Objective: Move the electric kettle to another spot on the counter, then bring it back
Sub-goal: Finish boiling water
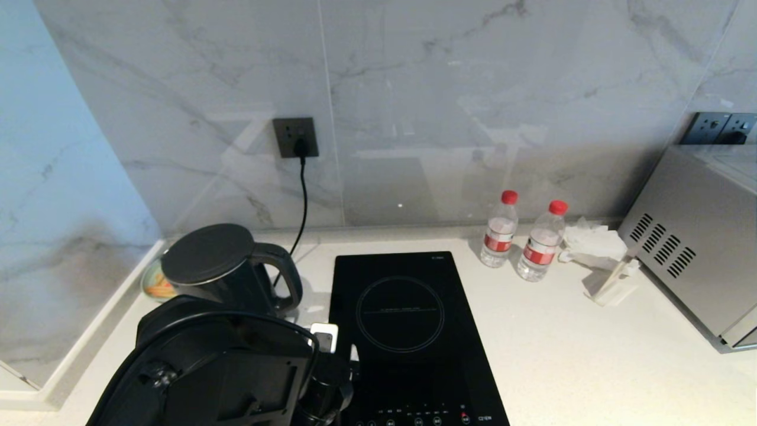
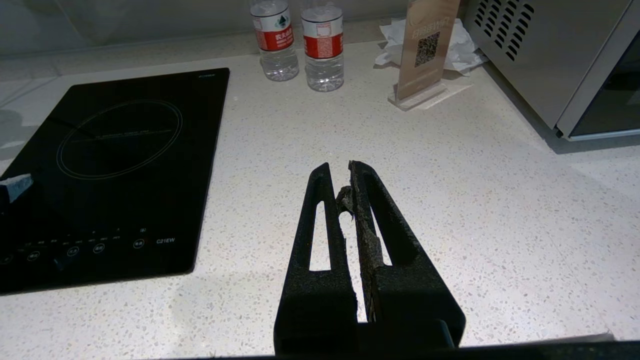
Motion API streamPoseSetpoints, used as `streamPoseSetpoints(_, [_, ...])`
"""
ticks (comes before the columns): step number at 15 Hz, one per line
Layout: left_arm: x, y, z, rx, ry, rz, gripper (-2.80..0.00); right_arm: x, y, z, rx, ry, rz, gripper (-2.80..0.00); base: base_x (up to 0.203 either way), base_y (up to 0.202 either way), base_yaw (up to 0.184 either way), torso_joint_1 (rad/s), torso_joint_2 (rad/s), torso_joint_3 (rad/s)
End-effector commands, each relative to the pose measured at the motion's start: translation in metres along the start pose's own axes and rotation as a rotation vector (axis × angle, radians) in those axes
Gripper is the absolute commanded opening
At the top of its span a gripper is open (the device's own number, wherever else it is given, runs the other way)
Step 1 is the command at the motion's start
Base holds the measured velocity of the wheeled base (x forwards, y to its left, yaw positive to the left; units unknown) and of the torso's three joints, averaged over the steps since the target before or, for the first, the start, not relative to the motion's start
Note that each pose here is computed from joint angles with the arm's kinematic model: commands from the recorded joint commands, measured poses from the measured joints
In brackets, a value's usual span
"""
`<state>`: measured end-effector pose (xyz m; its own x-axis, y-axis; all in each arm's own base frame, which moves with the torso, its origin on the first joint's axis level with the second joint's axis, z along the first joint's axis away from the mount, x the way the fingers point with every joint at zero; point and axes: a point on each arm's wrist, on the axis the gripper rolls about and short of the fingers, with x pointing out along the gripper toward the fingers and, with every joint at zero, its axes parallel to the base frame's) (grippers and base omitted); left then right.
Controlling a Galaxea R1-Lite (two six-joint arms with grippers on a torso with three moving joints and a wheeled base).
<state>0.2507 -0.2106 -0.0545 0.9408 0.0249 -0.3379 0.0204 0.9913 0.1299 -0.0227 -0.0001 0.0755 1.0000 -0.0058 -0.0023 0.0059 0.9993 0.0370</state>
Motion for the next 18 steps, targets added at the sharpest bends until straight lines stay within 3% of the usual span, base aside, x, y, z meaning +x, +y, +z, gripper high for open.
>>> streamPoseSetpoints(1, [-0.002,-0.002,0.003,-0.023,-0.016,-0.007,0.00,0.000,0.000,0.000,0.001,-0.001,0.000,-2.80,0.000,0.000,0.000,0.000,0.00,0.000])
streamPoseSetpoints(10, [-0.001,-0.010,0.016,-0.131,-0.062,-0.023,0.00,0.000,0.000,0.000,0.001,-0.001,0.000,-2.80,0.000,0.000,0.000,0.000,0.00,0.000])
streamPoseSetpoints(12, [-0.004,-0.010,0.029,-0.190,-0.085,-0.031,0.00,0.000,0.000,0.000,0.001,-0.001,0.000,-2.80,0.000,0.000,0.000,0.000,0.00,0.000])
streamPoseSetpoints(15, [-0.012,-0.008,0.042,-0.299,-0.007,-0.039,0.00,0.000,0.000,0.000,0.001,-0.001,0.000,-2.80,0.000,0.000,0.000,0.000,0.00,0.000])
streamPoseSetpoints(16, [-0.015,-0.007,0.043,-0.329,0.041,-0.082,0.00,0.000,0.000,0.000,0.001,-0.001,0.000,-2.80,0.000,0.000,0.000,0.000,0.00,0.000])
streamPoseSetpoints(18, [-0.013,-0.008,0.038,-0.326,0.064,-0.093,0.00,0.000,0.000,0.000,0.000,-0.001,0.000,-2.80,0.000,0.000,0.000,0.000,0.00,0.000])
